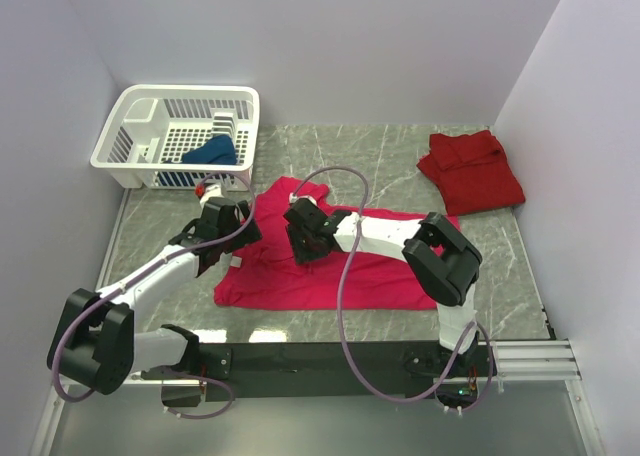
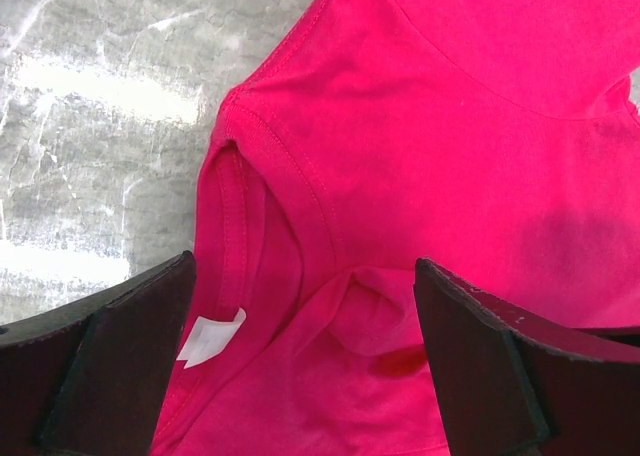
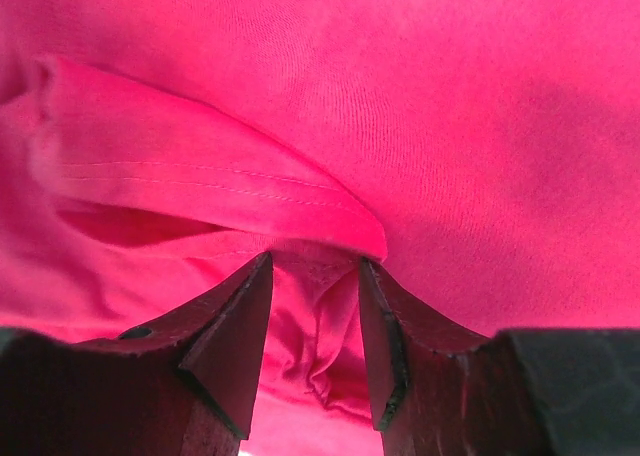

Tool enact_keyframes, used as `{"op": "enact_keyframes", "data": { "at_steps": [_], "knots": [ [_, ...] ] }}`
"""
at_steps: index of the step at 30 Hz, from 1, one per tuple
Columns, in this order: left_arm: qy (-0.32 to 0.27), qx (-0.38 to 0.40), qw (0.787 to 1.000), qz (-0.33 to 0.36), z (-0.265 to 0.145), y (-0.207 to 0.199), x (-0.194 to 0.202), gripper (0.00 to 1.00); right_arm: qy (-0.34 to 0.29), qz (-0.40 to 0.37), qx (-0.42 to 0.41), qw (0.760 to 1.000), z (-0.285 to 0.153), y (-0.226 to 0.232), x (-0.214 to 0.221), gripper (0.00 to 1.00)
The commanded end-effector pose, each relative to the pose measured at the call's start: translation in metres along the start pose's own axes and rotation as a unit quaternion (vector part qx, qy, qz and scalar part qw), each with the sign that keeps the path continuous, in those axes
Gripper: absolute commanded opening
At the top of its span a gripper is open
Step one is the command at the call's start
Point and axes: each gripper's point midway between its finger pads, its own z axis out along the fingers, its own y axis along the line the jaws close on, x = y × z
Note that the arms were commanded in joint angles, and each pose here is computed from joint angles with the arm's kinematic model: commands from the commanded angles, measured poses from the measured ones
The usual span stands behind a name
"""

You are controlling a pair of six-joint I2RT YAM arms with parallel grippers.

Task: Fold and stack the t-shirts
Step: Fold the tshirt

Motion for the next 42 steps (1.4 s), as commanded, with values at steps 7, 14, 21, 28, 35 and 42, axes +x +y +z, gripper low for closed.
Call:
{"op": "enact_keyframes", "data": {
  "at_steps": [7,14,21,28,35,42],
  "knots": [
    [-0.015,0.016,1.000,0.003,-0.010,-0.005,-0.006,0.96,-0.012,0.006,0.011,1.000,0.005,-0.001,-0.002,0.38],
    [-0.015,0.018,1.000,0.003,-0.013,-0.006,-0.005,0.96,-0.027,0.016,0.026,0.999,-0.002,-0.009,-0.004,0.11],
    [0.004,0.034,0.999,0.025,-0.018,-0.023,0.014,0.95,-0.037,0.042,0.036,0.998,-0.009,-0.017,0.002,0.08],
    [0.030,0.069,0.997,0.024,-0.019,-0.041,0.037,0.95,-0.036,0.071,0.043,0.996,-0.007,-0.027,0.011,0.11],
    [0.052,0.105,0.993,0.016,-0.012,-0.064,0.049,0.95,-0.044,0.084,0.024,0.995,-0.011,-0.024,0.013,0.21],
    [0.065,0.107,0.992,0.008,0.001,-0.069,0.057,0.94,-0.060,0.092,0.010,0.994,-0.023,-0.023,0.009,0.30]
  ]
}}
